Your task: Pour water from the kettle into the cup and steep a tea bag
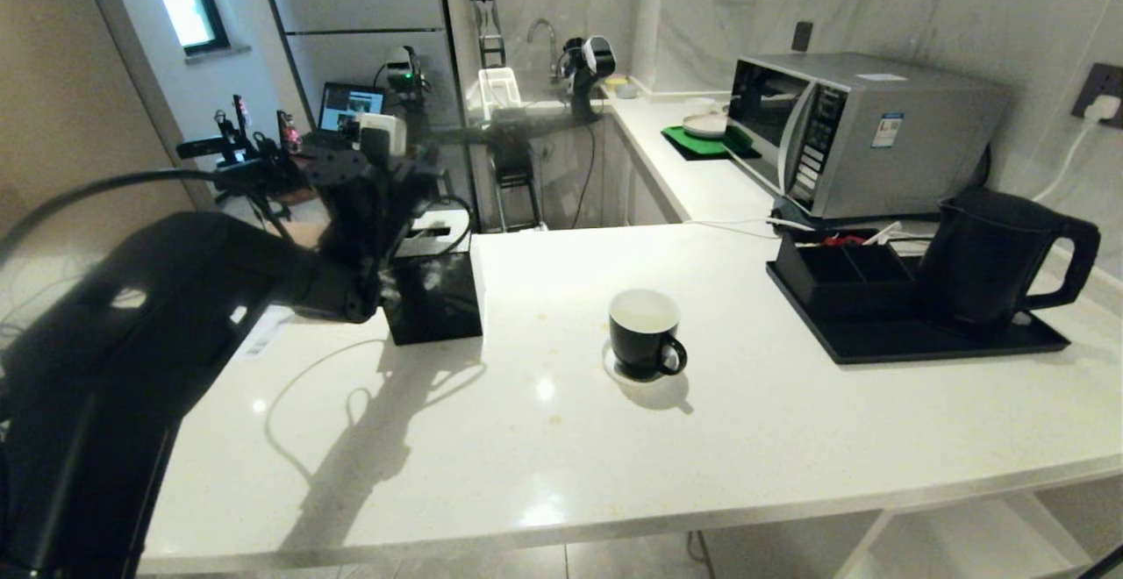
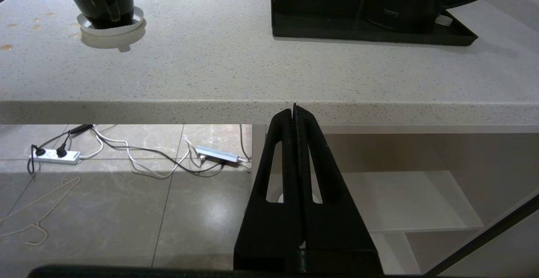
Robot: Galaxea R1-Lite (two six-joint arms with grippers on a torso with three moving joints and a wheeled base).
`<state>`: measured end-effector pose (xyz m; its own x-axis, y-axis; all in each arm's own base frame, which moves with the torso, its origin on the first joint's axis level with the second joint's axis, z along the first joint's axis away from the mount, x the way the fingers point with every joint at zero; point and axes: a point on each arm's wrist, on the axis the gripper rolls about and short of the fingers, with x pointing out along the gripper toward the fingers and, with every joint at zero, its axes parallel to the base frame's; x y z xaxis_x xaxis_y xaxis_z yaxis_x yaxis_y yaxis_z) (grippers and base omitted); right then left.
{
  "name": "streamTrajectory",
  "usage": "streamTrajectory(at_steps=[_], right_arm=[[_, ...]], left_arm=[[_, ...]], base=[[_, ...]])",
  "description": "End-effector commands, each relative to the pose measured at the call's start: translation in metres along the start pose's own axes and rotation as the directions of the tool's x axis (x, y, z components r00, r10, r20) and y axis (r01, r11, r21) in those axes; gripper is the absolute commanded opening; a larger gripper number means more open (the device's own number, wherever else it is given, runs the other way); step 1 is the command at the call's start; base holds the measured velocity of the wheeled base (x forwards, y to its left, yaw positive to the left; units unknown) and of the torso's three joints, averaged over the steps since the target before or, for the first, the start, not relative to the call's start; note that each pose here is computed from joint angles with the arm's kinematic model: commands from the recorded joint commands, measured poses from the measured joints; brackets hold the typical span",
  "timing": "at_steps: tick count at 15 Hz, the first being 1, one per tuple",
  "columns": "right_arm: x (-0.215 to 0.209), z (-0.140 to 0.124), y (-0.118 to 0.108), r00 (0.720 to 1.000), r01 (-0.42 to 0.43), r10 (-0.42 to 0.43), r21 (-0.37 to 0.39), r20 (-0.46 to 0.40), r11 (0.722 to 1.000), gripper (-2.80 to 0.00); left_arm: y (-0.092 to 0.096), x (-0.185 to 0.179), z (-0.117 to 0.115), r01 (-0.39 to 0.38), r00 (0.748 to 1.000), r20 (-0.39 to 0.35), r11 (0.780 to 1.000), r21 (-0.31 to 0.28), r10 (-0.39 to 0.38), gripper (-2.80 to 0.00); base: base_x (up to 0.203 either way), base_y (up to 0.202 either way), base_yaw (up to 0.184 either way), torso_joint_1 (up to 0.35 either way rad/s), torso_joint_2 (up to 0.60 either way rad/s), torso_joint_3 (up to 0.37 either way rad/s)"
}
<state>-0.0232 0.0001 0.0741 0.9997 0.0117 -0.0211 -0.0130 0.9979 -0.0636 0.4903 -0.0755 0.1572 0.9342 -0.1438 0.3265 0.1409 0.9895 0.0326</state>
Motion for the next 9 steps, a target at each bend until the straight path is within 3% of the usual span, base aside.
streamTrajectory(at_steps=[1, 9], right_arm=[[0.0001, 0.0001, 0.0000, 1.000, -0.001, 0.001, -0.001, 0.000, 1.000, -2.80], [0.0001, 0.0001, 0.0000, 1.000, -0.001, 0.001, -0.001, -0.001, 1.000, -2.80]], left_arm=[[0.0018, -0.0031, -0.0035, -0.002, 1.000, -0.013, 1.000, 0.002, 0.002, -2.80], [-0.0025, -0.0058, -0.0107, 0.009, 1.000, -0.009, 1.000, -0.006, -0.009, -2.80]], base=[[0.000, 0.000, 0.000, 0.000, 0.00, 0.000], [0.000, 0.000, 0.000, 0.000, 0.00, 0.000]])
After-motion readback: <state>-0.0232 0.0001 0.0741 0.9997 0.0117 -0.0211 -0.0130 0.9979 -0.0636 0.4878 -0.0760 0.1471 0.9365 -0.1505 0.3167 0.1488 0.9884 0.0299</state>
